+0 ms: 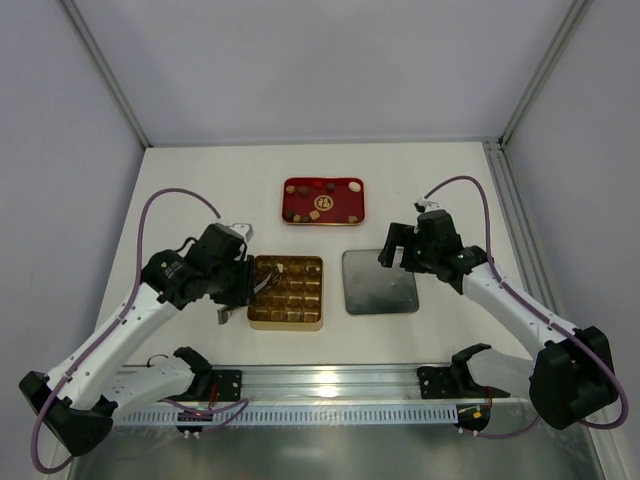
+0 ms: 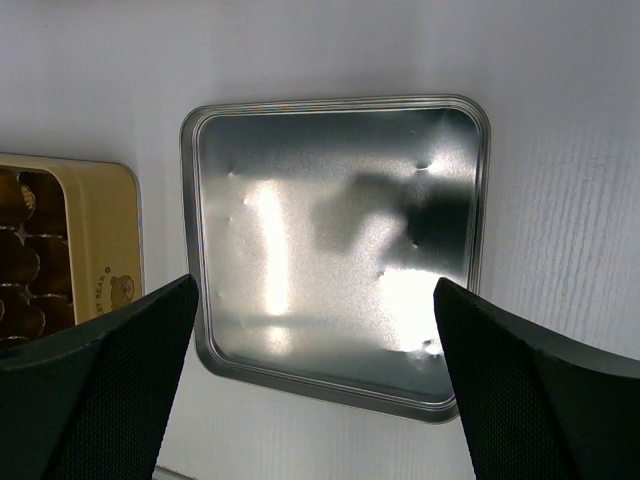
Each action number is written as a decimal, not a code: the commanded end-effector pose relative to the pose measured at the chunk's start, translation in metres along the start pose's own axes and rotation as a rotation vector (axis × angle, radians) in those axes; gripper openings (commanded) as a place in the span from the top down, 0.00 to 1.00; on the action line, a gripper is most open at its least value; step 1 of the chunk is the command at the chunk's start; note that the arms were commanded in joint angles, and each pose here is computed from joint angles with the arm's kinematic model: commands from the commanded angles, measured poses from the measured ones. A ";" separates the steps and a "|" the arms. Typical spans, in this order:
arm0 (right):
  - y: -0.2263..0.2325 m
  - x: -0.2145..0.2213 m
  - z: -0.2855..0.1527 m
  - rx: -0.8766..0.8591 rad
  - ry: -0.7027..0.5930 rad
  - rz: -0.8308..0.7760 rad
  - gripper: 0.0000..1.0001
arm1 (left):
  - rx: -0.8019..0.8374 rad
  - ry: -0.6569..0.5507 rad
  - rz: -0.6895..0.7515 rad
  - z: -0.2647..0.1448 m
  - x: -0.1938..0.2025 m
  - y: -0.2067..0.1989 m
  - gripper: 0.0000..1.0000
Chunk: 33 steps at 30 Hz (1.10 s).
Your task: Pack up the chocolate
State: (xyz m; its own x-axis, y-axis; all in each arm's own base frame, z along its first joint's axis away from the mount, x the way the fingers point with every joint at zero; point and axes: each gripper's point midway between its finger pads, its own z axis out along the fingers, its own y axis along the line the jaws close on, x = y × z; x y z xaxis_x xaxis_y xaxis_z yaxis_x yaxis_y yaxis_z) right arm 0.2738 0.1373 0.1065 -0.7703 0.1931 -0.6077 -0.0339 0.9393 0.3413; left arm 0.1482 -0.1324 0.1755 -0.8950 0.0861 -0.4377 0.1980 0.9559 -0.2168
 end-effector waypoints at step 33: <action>0.007 -0.021 -0.022 -0.033 -0.087 -0.031 0.00 | -0.030 -0.169 0.160 0.045 -0.196 -0.074 0.58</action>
State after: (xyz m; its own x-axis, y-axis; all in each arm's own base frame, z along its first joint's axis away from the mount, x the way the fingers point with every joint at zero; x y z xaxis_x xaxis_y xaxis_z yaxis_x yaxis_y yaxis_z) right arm 0.2729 0.1361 0.1231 -0.7425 0.1872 -0.6431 -0.0624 0.9367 0.3446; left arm 0.3027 -0.2270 0.2265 -0.8152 0.1684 -0.5541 0.2909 0.9464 -0.1402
